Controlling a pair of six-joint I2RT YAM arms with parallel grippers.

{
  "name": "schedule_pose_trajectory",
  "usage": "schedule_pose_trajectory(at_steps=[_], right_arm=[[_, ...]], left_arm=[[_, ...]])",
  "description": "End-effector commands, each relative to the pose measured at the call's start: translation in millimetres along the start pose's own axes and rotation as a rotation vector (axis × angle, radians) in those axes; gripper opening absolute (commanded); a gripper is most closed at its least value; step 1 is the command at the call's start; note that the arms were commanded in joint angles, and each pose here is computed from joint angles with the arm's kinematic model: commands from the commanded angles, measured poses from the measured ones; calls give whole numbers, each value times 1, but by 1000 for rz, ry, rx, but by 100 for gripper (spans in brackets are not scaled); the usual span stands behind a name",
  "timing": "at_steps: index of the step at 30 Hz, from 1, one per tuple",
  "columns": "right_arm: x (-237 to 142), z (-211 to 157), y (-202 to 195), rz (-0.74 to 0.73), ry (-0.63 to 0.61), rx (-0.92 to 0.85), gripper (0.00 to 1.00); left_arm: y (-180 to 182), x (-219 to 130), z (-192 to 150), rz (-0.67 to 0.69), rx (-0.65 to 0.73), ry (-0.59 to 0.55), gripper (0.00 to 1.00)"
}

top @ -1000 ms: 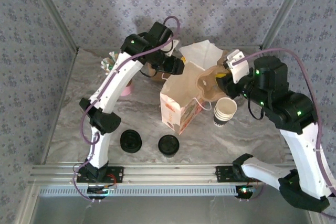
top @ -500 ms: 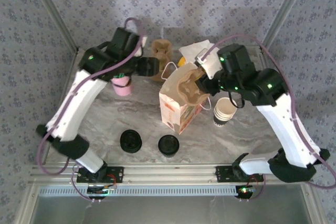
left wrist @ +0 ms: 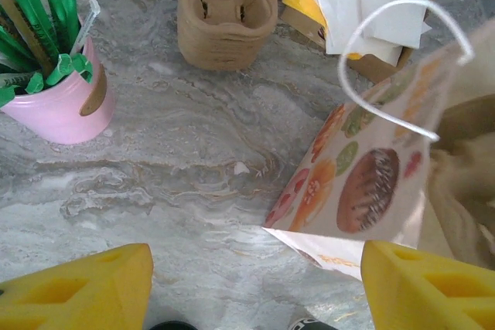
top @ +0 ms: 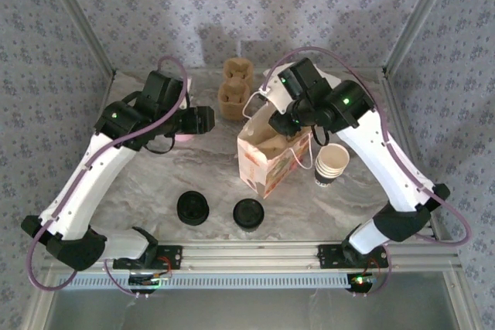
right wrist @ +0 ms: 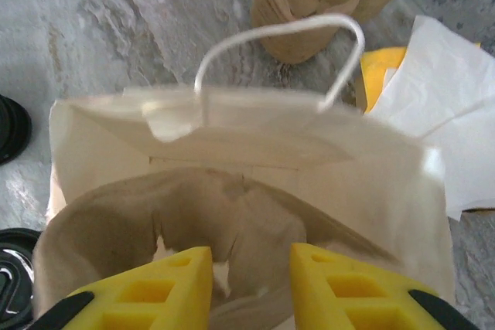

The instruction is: Pack the takeout coffee

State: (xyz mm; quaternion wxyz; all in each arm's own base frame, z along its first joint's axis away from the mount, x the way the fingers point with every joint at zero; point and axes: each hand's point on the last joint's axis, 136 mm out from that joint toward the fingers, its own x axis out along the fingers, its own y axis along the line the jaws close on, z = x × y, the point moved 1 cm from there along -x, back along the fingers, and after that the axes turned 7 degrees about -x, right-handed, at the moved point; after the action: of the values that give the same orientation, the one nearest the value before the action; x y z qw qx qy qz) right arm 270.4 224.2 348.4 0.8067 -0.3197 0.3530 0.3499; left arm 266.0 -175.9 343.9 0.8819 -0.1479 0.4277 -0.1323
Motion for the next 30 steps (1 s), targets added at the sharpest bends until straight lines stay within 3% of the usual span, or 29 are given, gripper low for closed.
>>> schedule_pose_trajectory(at_steps=[1,10,15,21,30], right_arm=[[-1,-1,-5,-23,29,-14,32],[-16,25,-11,-23,-56,75,36],[-34,29,-22,-64,-93,180,39],[-61,8,-42,-105,-107,413,49],[-71,-34,-39,11,-104,728,59]], left_arm=[[-7,-18,10,-65,-7,-58,71],[-6,-22,9,-98,-25,-47,72],[-21,-13,0,-167,-22,31,71],[-45,4,-9,-177,116,94,74],[-79,51,19,-120,338,81,85]])
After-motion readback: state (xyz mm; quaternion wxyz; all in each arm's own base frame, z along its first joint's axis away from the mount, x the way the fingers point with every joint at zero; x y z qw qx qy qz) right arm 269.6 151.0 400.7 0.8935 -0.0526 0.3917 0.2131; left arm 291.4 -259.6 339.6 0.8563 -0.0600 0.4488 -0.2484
